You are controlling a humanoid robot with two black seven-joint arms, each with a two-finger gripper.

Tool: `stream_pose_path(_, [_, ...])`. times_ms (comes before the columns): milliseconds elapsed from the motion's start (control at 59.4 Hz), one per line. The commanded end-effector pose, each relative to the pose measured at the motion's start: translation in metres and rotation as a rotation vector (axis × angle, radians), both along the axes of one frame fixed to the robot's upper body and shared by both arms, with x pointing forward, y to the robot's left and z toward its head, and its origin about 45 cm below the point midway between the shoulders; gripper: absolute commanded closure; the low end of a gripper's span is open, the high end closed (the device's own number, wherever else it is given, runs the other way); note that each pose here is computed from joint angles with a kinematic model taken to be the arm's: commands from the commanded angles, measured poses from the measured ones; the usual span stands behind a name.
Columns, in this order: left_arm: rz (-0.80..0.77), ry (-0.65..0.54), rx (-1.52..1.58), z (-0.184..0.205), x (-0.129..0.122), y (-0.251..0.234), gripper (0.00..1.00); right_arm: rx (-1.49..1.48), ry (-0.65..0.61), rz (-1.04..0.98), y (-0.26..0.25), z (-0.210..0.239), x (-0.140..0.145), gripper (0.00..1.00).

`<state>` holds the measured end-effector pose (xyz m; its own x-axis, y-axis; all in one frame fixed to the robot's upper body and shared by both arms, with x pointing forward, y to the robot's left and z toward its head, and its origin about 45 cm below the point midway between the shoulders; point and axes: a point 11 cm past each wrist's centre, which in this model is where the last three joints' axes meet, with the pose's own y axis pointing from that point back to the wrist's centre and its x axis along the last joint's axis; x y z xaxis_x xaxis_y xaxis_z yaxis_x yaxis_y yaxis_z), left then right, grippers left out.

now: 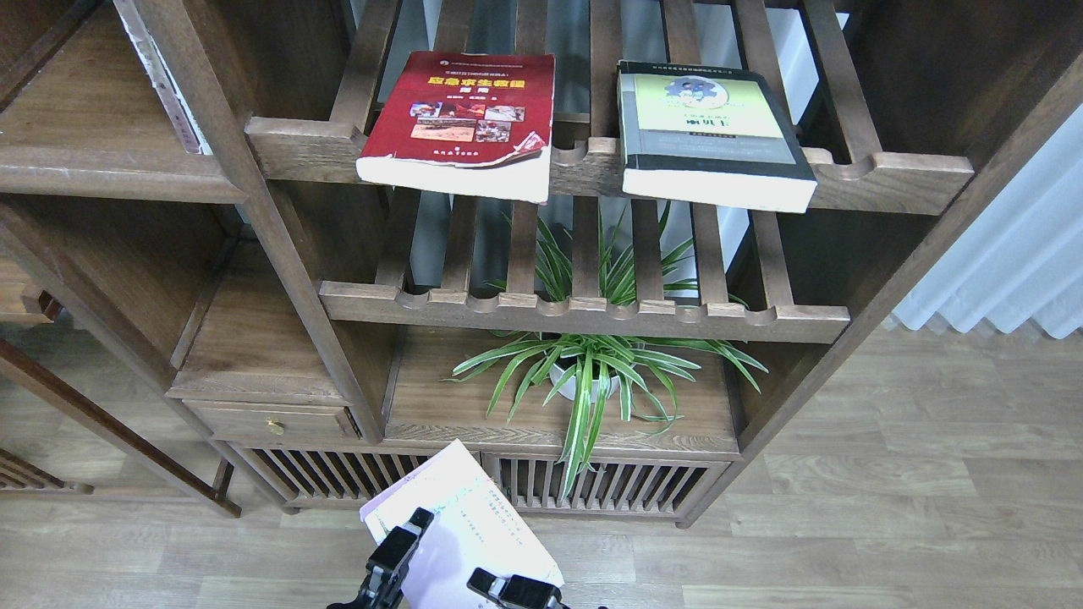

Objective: Organize books on shelf
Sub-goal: 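Grasp the white booklet with the left gripper from the right gripper, then carry the white booklet with the left gripper to the side bookshelf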

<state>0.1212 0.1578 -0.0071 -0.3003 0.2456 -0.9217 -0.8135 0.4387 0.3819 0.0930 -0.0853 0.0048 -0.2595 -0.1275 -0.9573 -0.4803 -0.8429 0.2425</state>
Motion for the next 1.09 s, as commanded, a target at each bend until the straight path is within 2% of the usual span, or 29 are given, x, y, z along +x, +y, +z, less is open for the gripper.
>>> stream_pose_path(0, [-0.021,0.006,0.034,-0.003,-0.003,0.014,0.96,0.0,-0.001,-0.008,-0.001,0.0,0.002,0.94])
stream_pose_path(135, [-0.032,0.006,0.084,-0.004,-0.005,0.038,0.96,-0.003,-0.002,-0.011,-0.002,0.0,0.003,0.92])
stream_pose_path(185, [-0.037,0.006,0.095,-0.004,-0.006,0.043,0.96,-0.005,0.0,-0.006,-0.002,-0.001,0.001,0.85])
stream_pose_path(236, [-0.037,0.005,0.103,-0.004,-0.006,0.047,0.96,-0.008,-0.001,-0.002,-0.002,-0.002,0.001,0.69])
stream_pose_path(269, [-0.028,0.001,0.107,-0.003,-0.003,0.05,0.96,-0.013,-0.01,0.013,0.0,-0.001,0.001,0.33])
stream_pose_path(303, [-0.026,-0.001,0.11,-0.003,-0.003,0.052,0.96,-0.018,-0.017,0.023,0.0,-0.001,0.001,0.13])
stream_pose_path(353, [-0.02,-0.006,0.113,-0.002,0.0,0.055,0.96,-0.03,-0.035,0.023,-0.002,-0.001,0.005,0.02])
stream_pose_path(521, [0.01,-0.055,0.114,0.013,0.014,0.068,0.96,-0.037,-0.037,0.012,-0.004,-0.002,0.007,0.0])
stream_pose_path(639, [0.052,-0.137,0.104,0.047,0.025,0.092,0.96,-0.042,-0.034,0.011,-0.005,-0.004,0.007,0.0])
stream_pose_path(757, [0.088,-0.215,0.161,0.085,0.031,0.138,0.95,-0.061,-0.015,0.008,-0.009,-0.01,0.002,0.0])
stream_pose_path(908, [0.175,-0.287,0.346,0.126,0.04,0.227,0.95,-0.096,0.013,0.003,-0.018,-0.021,-0.002,0.0])
stream_pose_path(942, [0.223,-0.33,0.404,0.147,0.046,0.257,0.95,-0.096,0.014,0.006,-0.018,-0.022,-0.003,0.0])
stream_pose_path(1077, [0.241,-0.423,0.511,0.191,0.065,0.299,0.95,-0.099,0.016,0.004,-0.019,-0.023,-0.003,0.0])
